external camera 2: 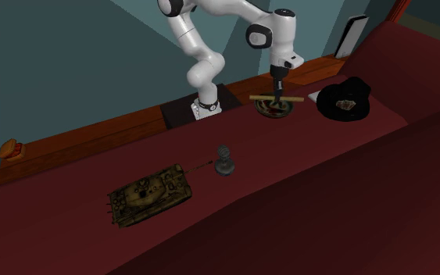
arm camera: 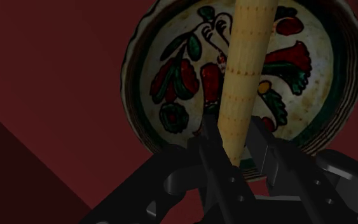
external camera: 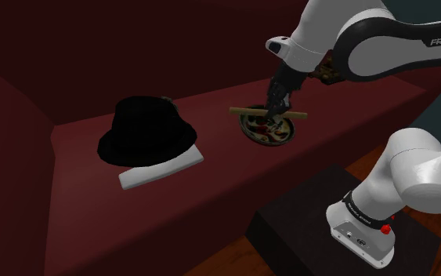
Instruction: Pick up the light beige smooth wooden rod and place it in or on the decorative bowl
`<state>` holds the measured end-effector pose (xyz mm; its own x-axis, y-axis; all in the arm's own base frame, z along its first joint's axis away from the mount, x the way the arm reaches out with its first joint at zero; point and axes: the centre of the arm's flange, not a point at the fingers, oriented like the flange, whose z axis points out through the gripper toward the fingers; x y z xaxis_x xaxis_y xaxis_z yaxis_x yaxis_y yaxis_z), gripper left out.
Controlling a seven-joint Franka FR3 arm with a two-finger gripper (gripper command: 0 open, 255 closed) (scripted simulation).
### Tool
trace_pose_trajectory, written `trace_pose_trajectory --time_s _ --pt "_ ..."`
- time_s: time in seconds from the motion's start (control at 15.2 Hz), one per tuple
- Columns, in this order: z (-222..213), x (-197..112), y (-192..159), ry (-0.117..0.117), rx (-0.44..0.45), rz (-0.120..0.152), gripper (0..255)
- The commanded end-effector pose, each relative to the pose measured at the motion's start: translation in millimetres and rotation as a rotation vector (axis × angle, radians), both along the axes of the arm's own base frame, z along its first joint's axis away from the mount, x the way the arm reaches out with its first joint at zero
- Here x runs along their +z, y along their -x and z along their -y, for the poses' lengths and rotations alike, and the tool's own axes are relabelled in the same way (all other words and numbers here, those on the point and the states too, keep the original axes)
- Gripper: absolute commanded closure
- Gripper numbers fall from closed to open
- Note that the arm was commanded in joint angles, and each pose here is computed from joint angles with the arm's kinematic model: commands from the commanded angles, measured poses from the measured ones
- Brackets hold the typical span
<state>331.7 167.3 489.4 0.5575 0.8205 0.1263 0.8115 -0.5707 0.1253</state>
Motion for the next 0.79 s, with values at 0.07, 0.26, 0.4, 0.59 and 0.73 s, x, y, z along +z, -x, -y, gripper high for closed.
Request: trace_pose_trajectory --time_s 0.07,0.26,0.4,0.59,0.73 --pt "-0.2 -17.4 -0.3 0.0 0.0 0.001 255" --pt "-0.2 -17.4 -0.3 0.0 0.0 0.001 255" --pt "-0.2 -17.4 -0.3 0.0 0.0 0.001 255" --pt "-0.2 -17.4 -0.3 0.0 0.0 0.001 255" --pt "-0.2 -17.4 -0.3 0.0 0.0 0.001 0"
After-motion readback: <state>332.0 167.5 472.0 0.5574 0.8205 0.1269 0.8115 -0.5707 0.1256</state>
